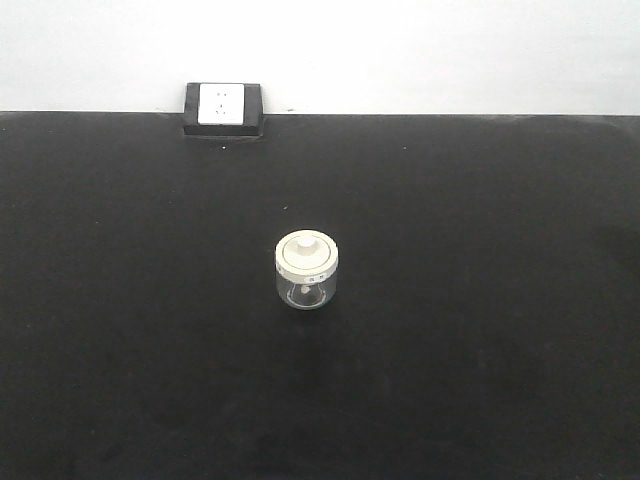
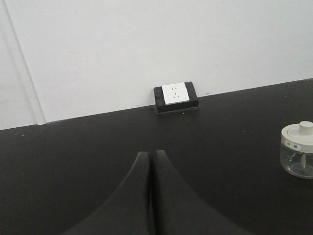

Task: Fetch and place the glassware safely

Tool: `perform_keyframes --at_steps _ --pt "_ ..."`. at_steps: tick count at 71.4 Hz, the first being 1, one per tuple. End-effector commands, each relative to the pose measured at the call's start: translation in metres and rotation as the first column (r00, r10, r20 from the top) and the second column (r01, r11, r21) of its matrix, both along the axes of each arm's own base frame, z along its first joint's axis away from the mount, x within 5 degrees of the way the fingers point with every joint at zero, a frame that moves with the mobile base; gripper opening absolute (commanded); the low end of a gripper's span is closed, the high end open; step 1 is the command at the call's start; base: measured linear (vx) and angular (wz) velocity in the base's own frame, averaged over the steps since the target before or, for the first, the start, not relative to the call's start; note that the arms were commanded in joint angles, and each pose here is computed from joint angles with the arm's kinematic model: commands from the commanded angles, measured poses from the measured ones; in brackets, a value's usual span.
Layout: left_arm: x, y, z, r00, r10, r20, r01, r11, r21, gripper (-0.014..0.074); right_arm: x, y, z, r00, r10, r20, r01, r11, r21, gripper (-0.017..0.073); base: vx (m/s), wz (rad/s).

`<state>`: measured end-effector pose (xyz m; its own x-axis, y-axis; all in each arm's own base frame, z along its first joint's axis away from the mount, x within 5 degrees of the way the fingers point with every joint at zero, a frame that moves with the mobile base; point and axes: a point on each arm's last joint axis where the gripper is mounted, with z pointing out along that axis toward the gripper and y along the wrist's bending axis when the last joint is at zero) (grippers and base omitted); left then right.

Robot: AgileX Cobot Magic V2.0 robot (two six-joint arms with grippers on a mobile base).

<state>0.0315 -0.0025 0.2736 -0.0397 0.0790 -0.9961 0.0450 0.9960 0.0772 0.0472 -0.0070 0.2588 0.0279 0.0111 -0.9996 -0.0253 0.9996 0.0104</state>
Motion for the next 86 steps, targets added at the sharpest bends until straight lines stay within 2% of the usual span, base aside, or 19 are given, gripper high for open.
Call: perform_keyframes --at_steps 1,6,33,57,63,86 --pt "-0.002 0.0 0.011 0.997 -0.004 0.078 0.004 1.0 -0.01 -0.0007 -0.001 0.002 0.012 0.998 0.021 0.062 -0.02 0.999 -0.025 -0.0001 0.0 0.0" --pt "-0.003 0.0 0.007 0.997 -0.004 0.083 0.005 1.0 -0.01 -0.0007 -0.001 0.002 0.012 0.998 0.021 0.062 -0.02 0.999 -0.025 -0.0001 0.0 0.0" --pt "0.012 0.0 -0.039 0.999 -0.001 -0.043 0.0 1.0 -0.016 -0.0007 -0.001 0.002 0.012 0.998 0.021 0.062 -0.02 0.999 -0.025 -0.0001 0.0 0.0" --pt "0.025 0.001 -0.087 1.0 0.013 0.011 -0.013 1.0 -0.023 -0.0007 -0.001 0.002 0.012 0.998 0.021 0.062 -0.02 0.999 -0.025 -0.0001 0.0 0.0" --pt "0.025 0.001 -0.089 1.0 0.011 -0.023 -0.012 1.0 -0.019 -0.0007 -0.001 0.002 0.012 0.998 0.022 0.063 -0.02 0.999 -0.025 -0.0001 0.0 0.0" --pt "0.025 0.0 -0.09 0.999 0.011 -0.035 -0.011 1.0 -0.019 -0.0007 -0.001 0.002 0.012 0.998 0.022 0.063 -0.02 0.999 -0.025 -0.0001 0.0 0.0"
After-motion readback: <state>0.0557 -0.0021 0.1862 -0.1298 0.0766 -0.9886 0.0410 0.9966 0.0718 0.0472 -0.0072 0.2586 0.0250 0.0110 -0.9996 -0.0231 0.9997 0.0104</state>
